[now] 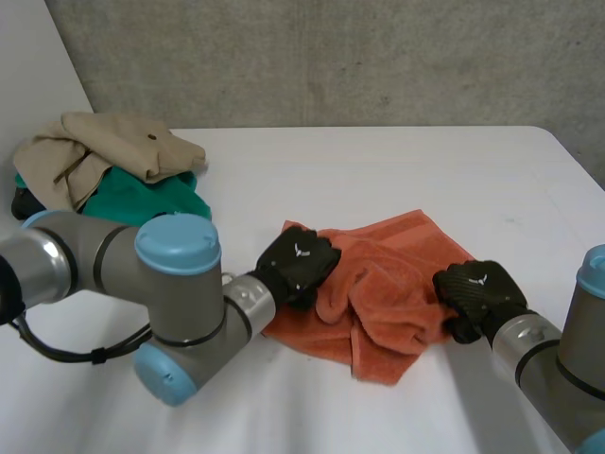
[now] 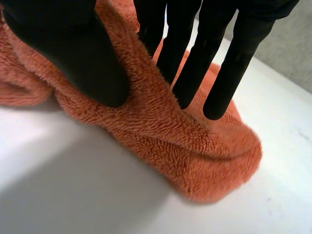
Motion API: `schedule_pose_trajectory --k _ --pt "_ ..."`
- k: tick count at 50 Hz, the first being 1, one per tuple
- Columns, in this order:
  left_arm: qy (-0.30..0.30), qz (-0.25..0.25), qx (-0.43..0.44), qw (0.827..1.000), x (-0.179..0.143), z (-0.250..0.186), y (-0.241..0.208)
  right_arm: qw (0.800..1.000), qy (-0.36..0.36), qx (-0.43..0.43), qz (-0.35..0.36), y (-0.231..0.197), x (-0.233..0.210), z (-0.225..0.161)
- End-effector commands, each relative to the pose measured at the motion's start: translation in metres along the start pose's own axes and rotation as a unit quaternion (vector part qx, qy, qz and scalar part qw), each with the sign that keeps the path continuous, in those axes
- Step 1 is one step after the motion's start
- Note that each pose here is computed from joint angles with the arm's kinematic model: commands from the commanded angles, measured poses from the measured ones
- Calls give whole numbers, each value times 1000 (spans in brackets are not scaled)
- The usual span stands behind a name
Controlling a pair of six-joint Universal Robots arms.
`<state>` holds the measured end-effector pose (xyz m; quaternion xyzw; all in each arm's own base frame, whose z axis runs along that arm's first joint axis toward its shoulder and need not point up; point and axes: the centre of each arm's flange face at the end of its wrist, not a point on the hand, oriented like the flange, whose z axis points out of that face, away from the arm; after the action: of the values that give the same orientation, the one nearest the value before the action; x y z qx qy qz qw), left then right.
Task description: Fold the laundry.
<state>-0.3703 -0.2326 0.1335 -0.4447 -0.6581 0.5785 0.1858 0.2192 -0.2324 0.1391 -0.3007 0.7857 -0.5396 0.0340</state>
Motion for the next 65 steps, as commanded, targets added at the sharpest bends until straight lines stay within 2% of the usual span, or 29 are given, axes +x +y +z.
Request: schedule_pose_trajectory --k 1,5,11,17,20,24,27,32,34,39,43,44,47,48,52,54,59,61,65 --pt "-57 -27 26 998 -18 16 -17 999 25 47 -13 -22 11 6" --pt "-84 -25 37 995 -26 14 -29 993 49 103 -20 -55 25 -2" --pt "-127 -36 141 981 -52 -32 -115 969 91 222 -62 -136 50 -35" --pt "-139 -53 208 967 -58 -72 -156 951 59 285 -101 -195 56 -54" --pt "-138 -54 215 965 -54 -85 -158 949 33 291 -117 -203 56 -39" --pt "-134 -55 194 970 -47 -85 -140 947 -6 293 -132 -204 51 -1" --pt "-133 -58 178 973 -43 -82 -126 947 -16 292 -133 -202 51 28" --pt "-142 -63 155 976 -42 -75 -109 954 -17 267 -134 -174 44 90" --pt "-151 -64 154 974 -45 -74 -108 956 -2 262 -131 -174 41 95" --pt "-162 -63 163 971 -49 -75 -115 968 74 226 -81 -173 47 88" --pt "-166 -61 178 968 -52 -80 -127 973 114 201 0 -179 64 47" --pt "-167 -59 184 967 -52 -82 -131 977 108 178 34 -176 64 28" --pt "-172 -55 207 961 -56 -90 -146 984 88 130 87 -161 59 7" --pt "-173 -55 212 960 -57 -91 -149 986 76 86 125 -143 58 1" --pt "-177 -52 231 955 -60 -95 -162 980 45 -14 191 -89 48 -8" --pt "-179 -51 239 953 -62 -96 -168 979 22 -40 200 -71 37 -11" --pt "-180 -48 257 948 -64 -99 -180 976 -14 -43 215 -38 18 -9" --pt "-182 -47 265 946 -65 -100 -186 974 -14 -17 223 -33 14 -2" --pt "-183 -45 274 943 -67 -101 -192 969 -35 -29 242 -11 -6 23"
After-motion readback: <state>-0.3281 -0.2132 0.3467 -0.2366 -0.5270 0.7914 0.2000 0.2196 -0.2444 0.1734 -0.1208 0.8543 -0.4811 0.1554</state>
